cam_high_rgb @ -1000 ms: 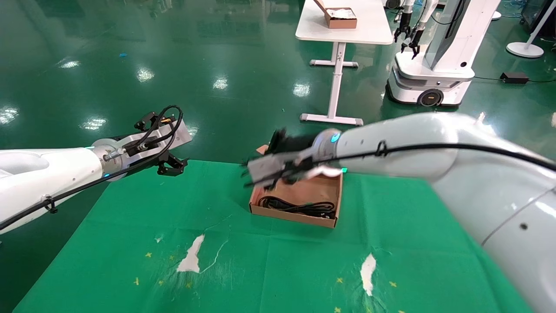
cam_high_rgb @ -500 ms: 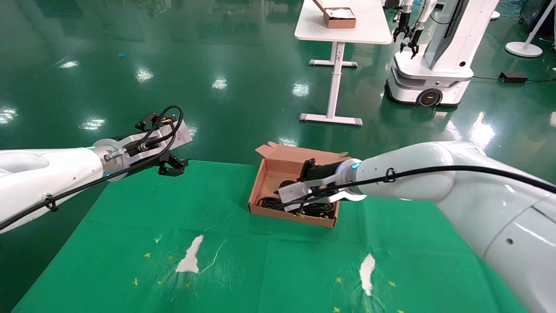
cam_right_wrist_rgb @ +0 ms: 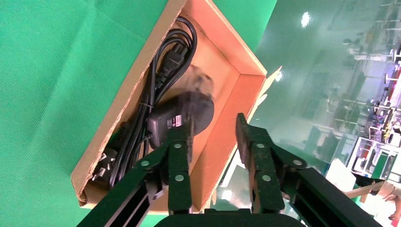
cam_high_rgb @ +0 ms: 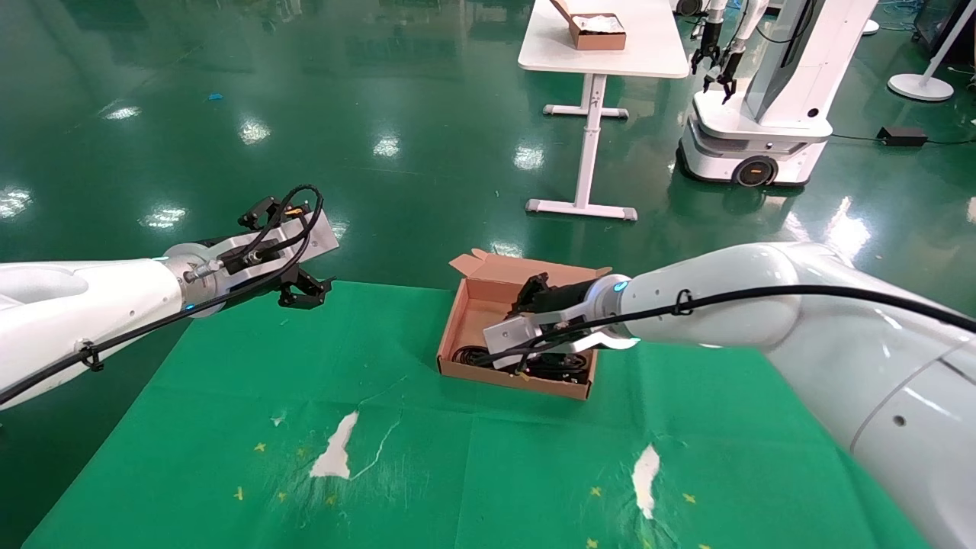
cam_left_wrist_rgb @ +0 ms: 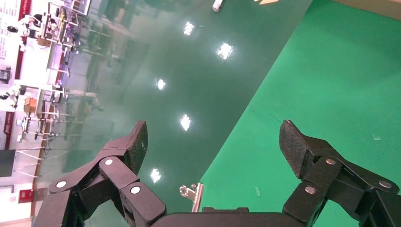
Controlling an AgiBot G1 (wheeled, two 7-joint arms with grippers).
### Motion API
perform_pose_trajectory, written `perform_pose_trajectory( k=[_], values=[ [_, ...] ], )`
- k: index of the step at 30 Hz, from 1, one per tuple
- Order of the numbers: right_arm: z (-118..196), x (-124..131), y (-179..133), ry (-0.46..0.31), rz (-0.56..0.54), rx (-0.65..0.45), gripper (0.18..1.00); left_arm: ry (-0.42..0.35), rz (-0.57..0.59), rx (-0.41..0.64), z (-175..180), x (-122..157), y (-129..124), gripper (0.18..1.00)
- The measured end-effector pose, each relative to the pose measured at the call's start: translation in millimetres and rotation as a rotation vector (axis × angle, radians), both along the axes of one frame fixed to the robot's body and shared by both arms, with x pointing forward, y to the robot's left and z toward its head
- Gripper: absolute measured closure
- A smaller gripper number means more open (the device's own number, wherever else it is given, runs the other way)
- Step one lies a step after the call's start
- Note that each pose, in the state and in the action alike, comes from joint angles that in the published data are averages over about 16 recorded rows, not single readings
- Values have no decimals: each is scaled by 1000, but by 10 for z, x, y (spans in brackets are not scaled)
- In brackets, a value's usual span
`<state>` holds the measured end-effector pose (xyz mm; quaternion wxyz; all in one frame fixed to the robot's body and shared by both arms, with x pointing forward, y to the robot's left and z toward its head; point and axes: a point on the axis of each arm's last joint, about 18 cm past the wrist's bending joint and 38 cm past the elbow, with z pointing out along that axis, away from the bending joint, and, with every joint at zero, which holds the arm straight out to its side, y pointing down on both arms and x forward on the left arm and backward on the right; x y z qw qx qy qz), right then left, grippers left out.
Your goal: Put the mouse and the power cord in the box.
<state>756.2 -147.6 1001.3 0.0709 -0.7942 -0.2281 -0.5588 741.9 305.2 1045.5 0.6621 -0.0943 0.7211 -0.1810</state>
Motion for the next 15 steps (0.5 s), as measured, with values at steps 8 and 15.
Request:
perform_pose_trajectory(
  k=[8,15],
  values=[
    [-112,-65,-34,63,19,83,720,0,0,1,0,0,-2,184],
    [-305,-208,-127,181,51,244,565,0,0,1,1,0,-2,184]
  ],
)
